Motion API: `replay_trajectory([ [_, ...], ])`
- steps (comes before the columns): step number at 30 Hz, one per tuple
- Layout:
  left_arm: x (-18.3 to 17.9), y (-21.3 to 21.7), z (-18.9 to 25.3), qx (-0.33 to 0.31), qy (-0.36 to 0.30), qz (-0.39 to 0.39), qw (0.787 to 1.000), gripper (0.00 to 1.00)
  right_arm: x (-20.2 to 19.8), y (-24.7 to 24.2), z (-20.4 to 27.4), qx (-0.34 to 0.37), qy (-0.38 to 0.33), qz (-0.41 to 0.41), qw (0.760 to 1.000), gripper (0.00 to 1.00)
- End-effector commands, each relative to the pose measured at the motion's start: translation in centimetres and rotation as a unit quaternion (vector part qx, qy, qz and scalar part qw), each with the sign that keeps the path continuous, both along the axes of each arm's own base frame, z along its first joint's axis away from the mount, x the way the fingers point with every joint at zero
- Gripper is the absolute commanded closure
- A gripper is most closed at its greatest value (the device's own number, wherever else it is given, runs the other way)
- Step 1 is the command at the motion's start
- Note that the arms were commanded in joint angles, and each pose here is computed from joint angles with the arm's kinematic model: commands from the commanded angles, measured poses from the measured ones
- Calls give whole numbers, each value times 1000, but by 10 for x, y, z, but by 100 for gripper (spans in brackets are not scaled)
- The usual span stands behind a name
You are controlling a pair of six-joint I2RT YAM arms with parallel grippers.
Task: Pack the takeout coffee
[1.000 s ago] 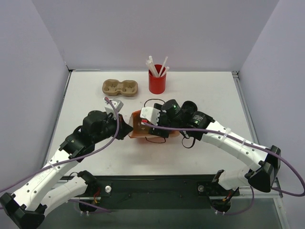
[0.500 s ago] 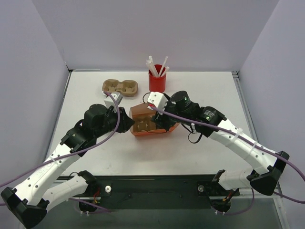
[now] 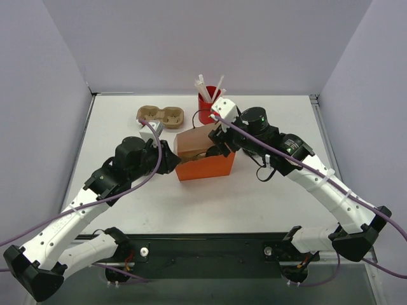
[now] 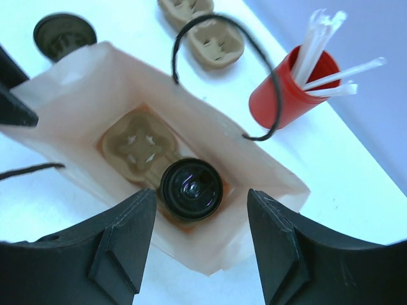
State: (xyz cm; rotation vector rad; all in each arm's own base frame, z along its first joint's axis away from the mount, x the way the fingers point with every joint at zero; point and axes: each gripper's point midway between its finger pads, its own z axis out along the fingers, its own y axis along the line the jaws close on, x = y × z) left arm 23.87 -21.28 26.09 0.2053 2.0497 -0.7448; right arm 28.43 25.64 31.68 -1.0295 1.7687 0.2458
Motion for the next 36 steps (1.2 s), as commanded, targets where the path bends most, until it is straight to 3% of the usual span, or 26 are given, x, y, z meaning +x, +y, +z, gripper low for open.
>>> replay_trajectory([
  [1, 14, -8, 37, -28, -45, 5, 999, 61, 25, -2, 49, 76, -46, -62, 994, 41],
  [8, 20, -4, 56, -16, -64, 15, 998, 60, 40, -9, 79, 134, -75, -113, 982, 40],
  [13, 28, 10, 82, 6, -98, 43, 994, 49, 56, -19, 104, 196, -88, -157, 964, 40],
  [18, 24, 15, 105, -4, -123, 42, 991, 44, 92, -40, 98, 248, -48, -226, 941, 40],
  [22, 7, 19, 121, -6, -143, 18, 990, 42, 132, -60, 79, 263, -1, -271, 926, 41],
  [27, -13, 35, 120, 11, -142, 11, 990, 17, 184, -69, 24, 245, 57, -287, 924, 41],
  [31, -22, 49, 113, 16, -104, 35, 994, 5, 217, -71, -1, 259, 85, -283, 919, 41],
  [36, -26, 58, 98, 37, -80, 48, 995, 4, 255, -49, -27, 263, 98, -248, 927, 44],
])
